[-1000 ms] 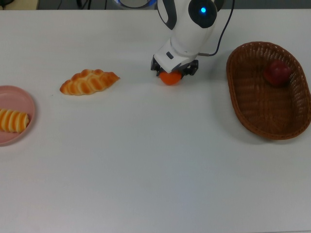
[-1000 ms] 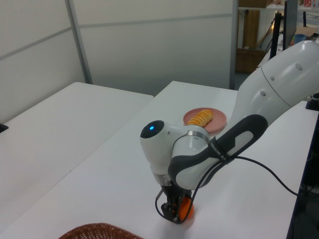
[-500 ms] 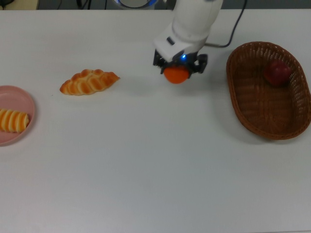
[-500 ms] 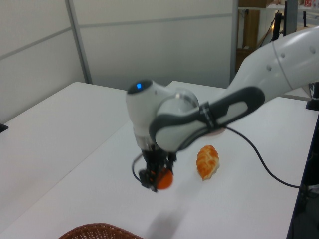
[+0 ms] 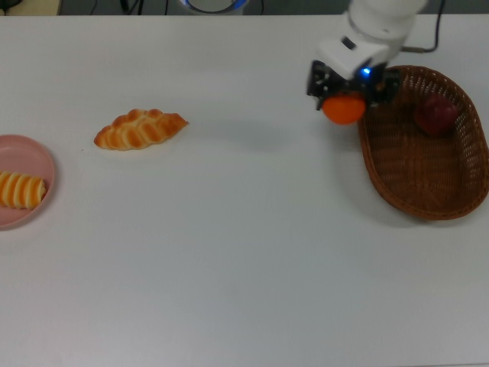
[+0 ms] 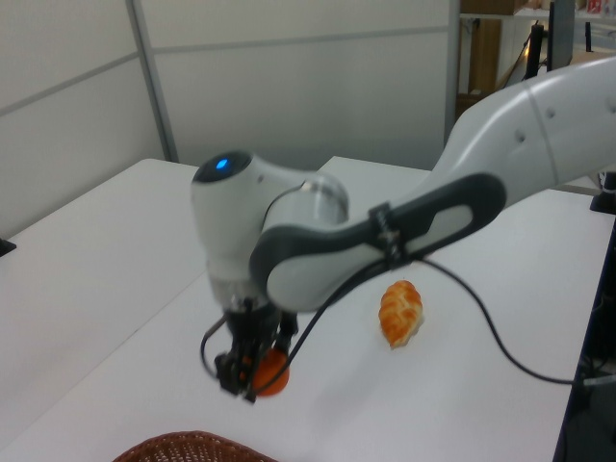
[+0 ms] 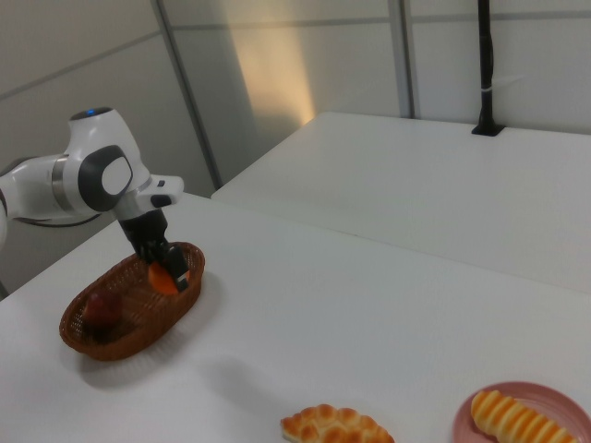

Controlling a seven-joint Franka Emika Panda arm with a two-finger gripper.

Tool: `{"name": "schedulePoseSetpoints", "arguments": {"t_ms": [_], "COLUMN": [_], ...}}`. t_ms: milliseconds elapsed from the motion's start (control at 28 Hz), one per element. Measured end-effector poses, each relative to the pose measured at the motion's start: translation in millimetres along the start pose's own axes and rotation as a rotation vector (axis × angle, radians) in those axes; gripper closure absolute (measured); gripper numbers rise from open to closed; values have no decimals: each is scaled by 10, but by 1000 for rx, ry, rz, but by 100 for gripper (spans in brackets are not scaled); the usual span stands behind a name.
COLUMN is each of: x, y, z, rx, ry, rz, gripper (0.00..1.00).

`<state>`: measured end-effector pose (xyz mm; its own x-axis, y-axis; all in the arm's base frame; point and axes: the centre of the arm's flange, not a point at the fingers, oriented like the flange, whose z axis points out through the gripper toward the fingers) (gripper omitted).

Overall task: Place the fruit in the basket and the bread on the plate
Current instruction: 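Carry the orange into the wicker basket and release it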

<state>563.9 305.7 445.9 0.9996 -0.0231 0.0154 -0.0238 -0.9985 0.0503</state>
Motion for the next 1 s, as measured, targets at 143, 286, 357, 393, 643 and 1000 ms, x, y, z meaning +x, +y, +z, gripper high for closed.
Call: {"name": "schedulePoseSetpoints", "arguments": {"t_ms": [143,286,357,393,643,1000], "x": [-17,-99,-153,-181,-345,-33], "y": [-373,-722,-862,-922,-1188,-791], "z": [278,433,434,426,322,279], "rx": [-20,-32,-28,-29,-44,-56], "ry": [-19,-23,-15,-9,37,57], "rz": [-27,-45,-46,-46,-27,127], "gripper": [18,18,16,14,0,0]}}
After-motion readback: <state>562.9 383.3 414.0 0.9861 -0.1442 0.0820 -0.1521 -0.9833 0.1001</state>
